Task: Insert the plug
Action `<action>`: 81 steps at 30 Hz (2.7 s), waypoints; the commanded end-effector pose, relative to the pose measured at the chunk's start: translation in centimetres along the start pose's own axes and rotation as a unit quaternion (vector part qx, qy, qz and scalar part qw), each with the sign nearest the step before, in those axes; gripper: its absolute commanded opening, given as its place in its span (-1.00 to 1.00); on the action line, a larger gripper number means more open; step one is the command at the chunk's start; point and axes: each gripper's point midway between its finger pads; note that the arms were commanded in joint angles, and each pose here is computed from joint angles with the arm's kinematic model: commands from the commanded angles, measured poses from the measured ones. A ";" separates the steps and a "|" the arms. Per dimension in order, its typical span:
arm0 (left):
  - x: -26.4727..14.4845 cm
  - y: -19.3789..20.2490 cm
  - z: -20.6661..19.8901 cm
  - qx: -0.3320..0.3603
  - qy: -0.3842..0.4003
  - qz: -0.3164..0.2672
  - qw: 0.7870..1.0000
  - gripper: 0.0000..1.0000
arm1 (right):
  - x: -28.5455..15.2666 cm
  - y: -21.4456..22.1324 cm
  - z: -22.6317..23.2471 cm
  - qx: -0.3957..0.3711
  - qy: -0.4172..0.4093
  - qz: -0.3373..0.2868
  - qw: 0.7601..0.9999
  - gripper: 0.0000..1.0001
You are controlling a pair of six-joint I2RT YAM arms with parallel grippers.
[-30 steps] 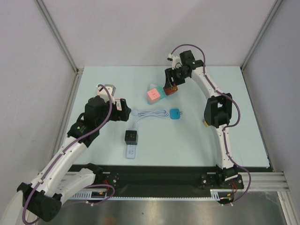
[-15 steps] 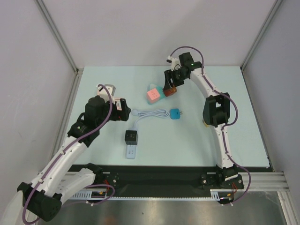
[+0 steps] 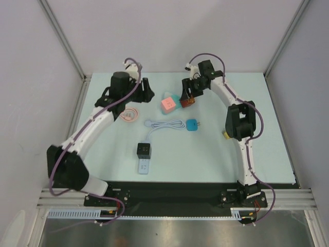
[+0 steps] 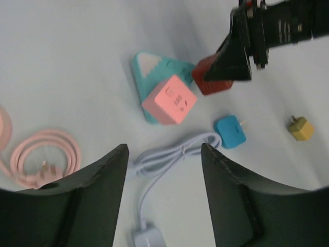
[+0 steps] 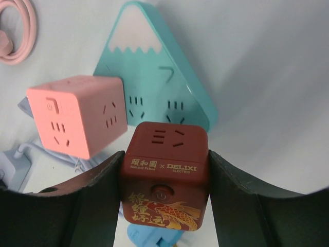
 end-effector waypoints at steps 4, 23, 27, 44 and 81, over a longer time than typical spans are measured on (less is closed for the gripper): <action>9.6 -1.8 -0.5 0.075 0.075 0.028 0.994 0.00 | -8.3 -5.8 1.3 -0.021 0.004 -0.122 0.992 -1.00; 16.2 3.3 -2.0 0.083 0.191 0.111 0.972 -0.18 | -4.9 -5.7 1.6 -0.120 0.008 -0.074 0.990 -1.00; 16.7 4.5 -1.9 0.081 0.184 0.124 0.972 -0.21 | -4.0 -5.4 1.4 -0.126 0.011 -0.067 0.990 -1.00; 17.6 6.3 -0.7 0.089 0.164 0.141 0.972 -0.36 | -0.6 -3.7 1.5 -0.152 -0.001 -0.039 0.988 -1.00; 18.0 6.3 -0.4 0.087 0.155 0.140 0.974 -0.36 | 0.8 -2.1 0.5 -0.139 0.011 -0.007 0.990 -1.00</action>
Point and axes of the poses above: each gripper's point midway between its finger pads, its own x axis out along the fingers, its own z axis along the line the jaws close on, y = z × x, and after that the axes turned 2 degrees about -x, right-handed
